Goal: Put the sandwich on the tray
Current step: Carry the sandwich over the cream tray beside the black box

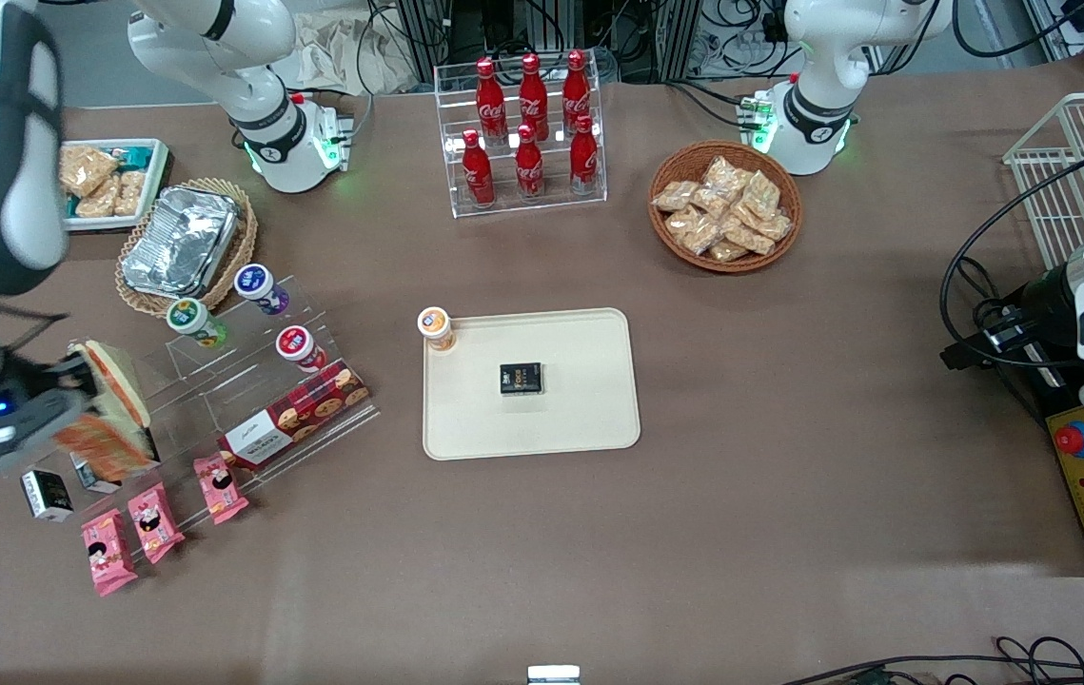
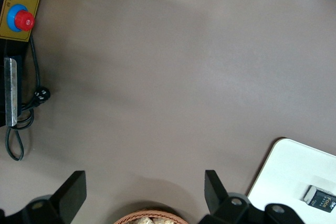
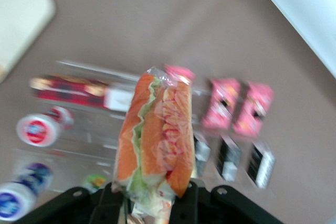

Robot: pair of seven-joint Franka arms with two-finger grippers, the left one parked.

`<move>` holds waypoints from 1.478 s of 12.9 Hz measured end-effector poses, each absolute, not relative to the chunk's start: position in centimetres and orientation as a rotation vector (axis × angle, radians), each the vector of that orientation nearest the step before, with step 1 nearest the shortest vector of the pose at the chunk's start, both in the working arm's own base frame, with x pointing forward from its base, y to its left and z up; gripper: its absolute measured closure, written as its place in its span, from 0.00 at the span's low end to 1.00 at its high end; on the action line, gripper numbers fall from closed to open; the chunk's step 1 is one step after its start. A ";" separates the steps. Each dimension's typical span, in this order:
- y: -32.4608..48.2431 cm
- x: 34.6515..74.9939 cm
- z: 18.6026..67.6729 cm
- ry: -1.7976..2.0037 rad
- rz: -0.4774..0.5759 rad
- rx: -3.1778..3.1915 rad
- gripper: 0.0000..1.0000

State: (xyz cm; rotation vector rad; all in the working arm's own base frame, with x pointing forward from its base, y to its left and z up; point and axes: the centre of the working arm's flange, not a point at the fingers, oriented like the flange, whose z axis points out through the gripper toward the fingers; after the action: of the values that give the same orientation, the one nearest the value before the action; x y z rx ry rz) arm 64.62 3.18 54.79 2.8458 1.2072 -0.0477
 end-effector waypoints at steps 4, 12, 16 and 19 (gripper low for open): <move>19.0 62.3 53.3 1.604 -0.028 2.732 0.68; 39.1 60.2 36.8 1.981 0.068 2.531 0.68; 43.1 59.5 30.4 2.035 0.154 2.474 0.68; 43.7 59.4 28.3 1.998 0.153 2.433 0.65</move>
State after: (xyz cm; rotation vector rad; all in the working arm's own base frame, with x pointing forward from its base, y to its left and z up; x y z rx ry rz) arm 59.35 43.67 28.31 2.4334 1.9984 0.1528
